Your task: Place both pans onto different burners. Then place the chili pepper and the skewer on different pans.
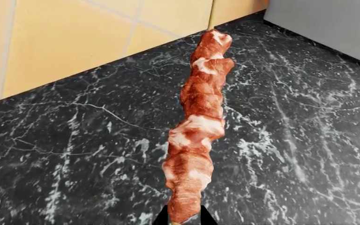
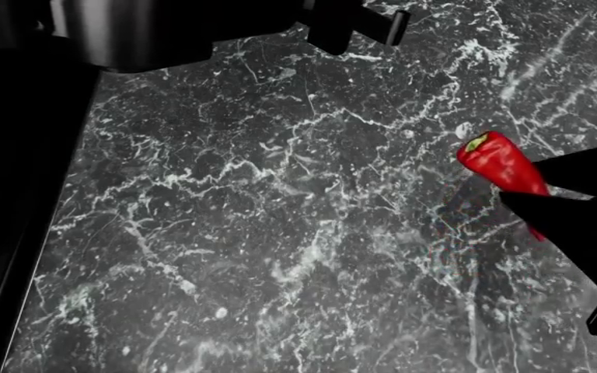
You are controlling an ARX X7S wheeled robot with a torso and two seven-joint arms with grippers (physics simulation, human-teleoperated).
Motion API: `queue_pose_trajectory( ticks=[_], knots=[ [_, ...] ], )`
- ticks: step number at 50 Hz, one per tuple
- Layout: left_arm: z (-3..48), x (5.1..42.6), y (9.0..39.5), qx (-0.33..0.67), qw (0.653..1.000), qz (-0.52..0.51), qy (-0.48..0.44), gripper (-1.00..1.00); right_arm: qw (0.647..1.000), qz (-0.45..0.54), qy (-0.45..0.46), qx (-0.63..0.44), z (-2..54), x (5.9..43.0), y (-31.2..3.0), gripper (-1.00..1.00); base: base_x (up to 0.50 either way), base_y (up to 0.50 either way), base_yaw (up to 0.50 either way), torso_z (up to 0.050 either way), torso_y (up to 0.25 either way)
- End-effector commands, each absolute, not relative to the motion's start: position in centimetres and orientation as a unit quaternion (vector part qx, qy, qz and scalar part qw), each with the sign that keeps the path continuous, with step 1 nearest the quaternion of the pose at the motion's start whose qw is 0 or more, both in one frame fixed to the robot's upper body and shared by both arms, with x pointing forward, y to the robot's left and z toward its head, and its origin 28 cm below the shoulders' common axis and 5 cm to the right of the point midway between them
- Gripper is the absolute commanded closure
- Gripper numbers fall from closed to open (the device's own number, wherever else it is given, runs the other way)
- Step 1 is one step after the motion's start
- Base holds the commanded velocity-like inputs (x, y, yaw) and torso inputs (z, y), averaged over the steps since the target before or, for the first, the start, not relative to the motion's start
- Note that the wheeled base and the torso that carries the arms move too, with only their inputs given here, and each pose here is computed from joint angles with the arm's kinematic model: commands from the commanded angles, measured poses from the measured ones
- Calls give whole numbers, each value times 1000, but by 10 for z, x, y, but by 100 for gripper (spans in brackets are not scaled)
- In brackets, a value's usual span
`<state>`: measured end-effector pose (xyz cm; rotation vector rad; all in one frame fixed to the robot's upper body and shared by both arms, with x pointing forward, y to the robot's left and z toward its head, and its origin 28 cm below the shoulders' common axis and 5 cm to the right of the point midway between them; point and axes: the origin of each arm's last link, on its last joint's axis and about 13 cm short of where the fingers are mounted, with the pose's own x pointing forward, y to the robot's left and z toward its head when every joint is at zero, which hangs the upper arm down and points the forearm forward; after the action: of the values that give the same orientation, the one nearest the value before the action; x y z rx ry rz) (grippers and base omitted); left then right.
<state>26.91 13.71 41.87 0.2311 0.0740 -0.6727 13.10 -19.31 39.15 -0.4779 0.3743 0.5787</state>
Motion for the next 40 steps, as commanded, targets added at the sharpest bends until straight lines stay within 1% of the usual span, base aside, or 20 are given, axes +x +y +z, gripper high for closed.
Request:
queue_pose_trajectory(
  ticks=[1, 8, 40],
  knots=[
    [414, 270, 141, 117, 939, -321, 40, 100, 919, 272, 176, -224, 393, 135, -193, 100, 0, 0, 0, 0, 0],
    [416, 269, 141, 111, 938, -327, 35, 100, 921, 271, 173, -220, 394, 135, -193, 100, 0, 0, 0, 0, 18],
    [415, 266, 142, 113, 936, -331, 34, 100, 928, 260, 160, -216, 398, 134, -193, 100, 1, 0, 0, 0, 250]
  ],
)
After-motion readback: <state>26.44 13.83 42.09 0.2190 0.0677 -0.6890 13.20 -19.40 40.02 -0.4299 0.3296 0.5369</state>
